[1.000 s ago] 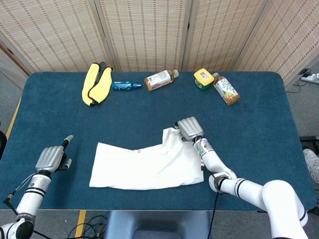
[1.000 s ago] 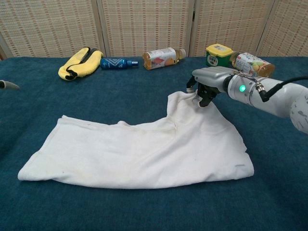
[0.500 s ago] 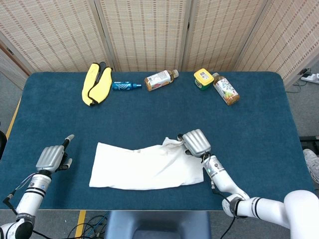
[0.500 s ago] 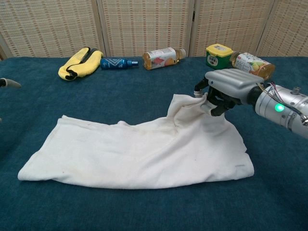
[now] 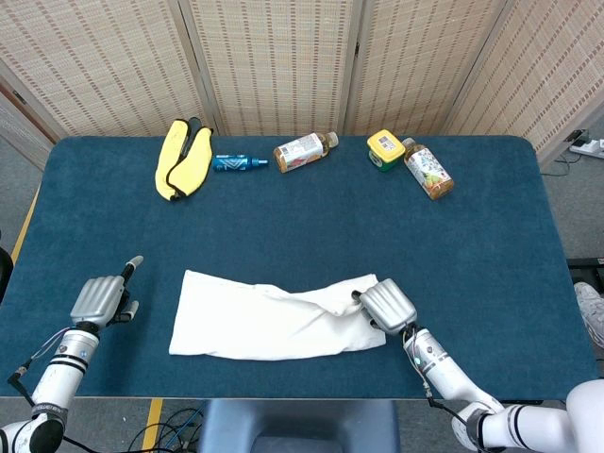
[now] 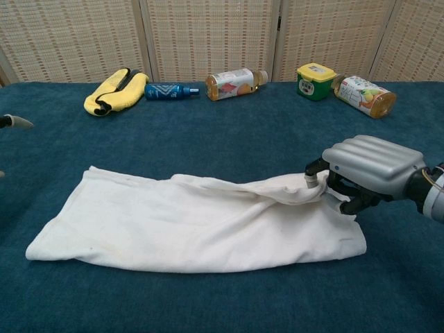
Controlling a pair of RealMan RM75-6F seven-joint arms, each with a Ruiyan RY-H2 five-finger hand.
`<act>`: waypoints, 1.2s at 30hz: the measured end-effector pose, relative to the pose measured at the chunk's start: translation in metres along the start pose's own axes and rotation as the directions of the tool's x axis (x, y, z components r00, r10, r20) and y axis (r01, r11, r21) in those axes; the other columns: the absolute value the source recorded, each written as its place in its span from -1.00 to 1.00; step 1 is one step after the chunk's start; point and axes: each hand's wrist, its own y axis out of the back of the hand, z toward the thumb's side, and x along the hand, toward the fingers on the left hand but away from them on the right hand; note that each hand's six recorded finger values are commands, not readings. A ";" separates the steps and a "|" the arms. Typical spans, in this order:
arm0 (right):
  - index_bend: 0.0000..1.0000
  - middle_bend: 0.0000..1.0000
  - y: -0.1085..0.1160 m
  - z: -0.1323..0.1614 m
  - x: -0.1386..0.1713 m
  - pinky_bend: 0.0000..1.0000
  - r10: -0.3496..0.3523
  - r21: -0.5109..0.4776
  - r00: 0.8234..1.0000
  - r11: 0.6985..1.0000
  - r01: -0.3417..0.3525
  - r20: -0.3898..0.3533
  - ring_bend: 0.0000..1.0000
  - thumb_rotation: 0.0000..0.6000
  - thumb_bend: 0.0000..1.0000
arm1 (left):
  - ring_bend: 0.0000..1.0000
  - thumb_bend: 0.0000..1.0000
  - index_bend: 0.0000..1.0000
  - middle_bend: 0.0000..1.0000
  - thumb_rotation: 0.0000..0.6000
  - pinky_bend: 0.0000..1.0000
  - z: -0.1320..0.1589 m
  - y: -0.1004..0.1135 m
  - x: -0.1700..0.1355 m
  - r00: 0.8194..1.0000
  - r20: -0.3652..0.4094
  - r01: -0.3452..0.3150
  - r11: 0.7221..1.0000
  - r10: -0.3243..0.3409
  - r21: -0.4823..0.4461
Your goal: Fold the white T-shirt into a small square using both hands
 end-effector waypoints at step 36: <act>-0.49 0.82 0.097 -0.056 0.070 1.00 -0.191 -0.082 0.969 0.975 0.206 0.159 0.94 1.00 0.10 | 0.68 -0.63 -0.32 0.83 1.00 0.89 0.043 -0.001 0.027 0.877 0.477 -0.260 0.889 0.054 0.378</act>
